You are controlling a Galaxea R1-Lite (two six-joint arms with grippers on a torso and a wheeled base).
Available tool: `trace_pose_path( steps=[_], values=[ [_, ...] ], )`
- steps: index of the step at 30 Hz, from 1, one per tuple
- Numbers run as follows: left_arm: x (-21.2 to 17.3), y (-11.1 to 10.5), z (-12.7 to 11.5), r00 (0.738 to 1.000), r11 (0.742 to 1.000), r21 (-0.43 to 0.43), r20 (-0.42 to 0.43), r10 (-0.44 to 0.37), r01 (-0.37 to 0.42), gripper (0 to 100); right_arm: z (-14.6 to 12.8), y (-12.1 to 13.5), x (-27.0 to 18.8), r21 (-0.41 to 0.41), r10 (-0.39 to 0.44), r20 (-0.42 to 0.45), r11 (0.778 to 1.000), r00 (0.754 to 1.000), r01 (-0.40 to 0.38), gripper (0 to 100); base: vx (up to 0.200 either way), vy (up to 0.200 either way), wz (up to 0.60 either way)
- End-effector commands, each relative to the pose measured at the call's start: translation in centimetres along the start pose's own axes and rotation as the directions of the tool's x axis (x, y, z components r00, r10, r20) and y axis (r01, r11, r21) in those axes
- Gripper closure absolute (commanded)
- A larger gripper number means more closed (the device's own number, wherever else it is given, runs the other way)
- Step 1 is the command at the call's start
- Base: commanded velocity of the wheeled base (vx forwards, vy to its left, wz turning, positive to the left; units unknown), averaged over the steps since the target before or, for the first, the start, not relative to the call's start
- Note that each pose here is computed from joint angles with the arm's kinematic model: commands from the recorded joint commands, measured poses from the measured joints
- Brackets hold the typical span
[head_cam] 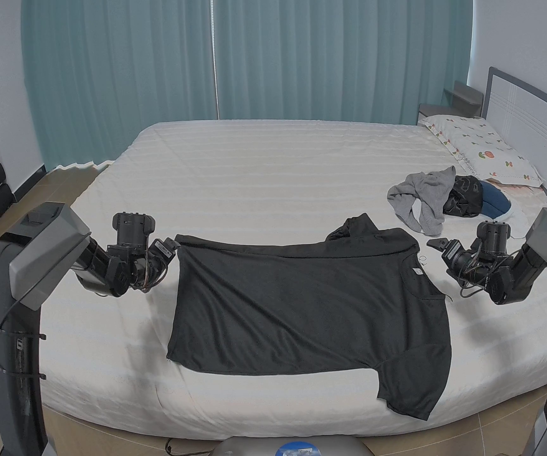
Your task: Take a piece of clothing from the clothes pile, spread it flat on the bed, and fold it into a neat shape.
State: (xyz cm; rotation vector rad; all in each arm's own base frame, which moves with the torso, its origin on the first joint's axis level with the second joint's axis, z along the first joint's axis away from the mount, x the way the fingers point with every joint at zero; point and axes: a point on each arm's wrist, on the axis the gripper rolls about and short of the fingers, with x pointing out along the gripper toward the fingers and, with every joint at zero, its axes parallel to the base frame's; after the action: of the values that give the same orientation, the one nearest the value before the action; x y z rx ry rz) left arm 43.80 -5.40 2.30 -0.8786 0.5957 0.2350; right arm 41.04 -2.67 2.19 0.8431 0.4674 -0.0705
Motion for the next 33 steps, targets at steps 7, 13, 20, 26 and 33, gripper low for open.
trace_pose_path(
  steps=[7, 13, 20, 26, 33],
  values=[
    [-11.5, 0.6, -4.9, 0.99, 0.997, 0.012, -0.124, -0.071, 0.073, 0, -3.4, 1.1, -10.5, 0.052, 0.0, -0.069, 0.999, 0.998, 0.004, 0, -0.086, 0.0, 0.0],
    [-14.1, 1.8, -6.8, 0.973, 0.998, -0.018, -0.221, -0.068, 0.066, 0, -6.3, 0.4, -12.6, 0.038, 0.031, -0.093, 0.999, 0.995, -0.028, 0, -0.2, 0.0, 0.0],
    [-15.1, 2.8, -7.8, 0.953, 0.998, -0.025, -0.296, -0.058, 0.053, 0, -6.9, 0.0, -13.3, 0.035, 0.044, -0.088, 0.999, 0.995, -0.041, 0, -0.086, 0.0, 0.0],
    [-15.4, 3.0, -8.0, 0.933, 0.993, -0.113, -0.352, -0.078, 0.041, 0, -7.2, -0.3, -13.2, 0.036, 0.032, -0.102, 0.999, 0.994, -0.029, 0, 0.0, 0.0, 0.0],
    [-15.5, 2.8, -8.4, 0.925, 0.992, -0.12, -0.37, -0.086, 0.044, 0, -8.1, -0.1, -13.5, 0.025, 0.034, -0.138, 0.999, 0.99, -0.031, 0, 0.0, -0.143, 0.0]
  ],
)
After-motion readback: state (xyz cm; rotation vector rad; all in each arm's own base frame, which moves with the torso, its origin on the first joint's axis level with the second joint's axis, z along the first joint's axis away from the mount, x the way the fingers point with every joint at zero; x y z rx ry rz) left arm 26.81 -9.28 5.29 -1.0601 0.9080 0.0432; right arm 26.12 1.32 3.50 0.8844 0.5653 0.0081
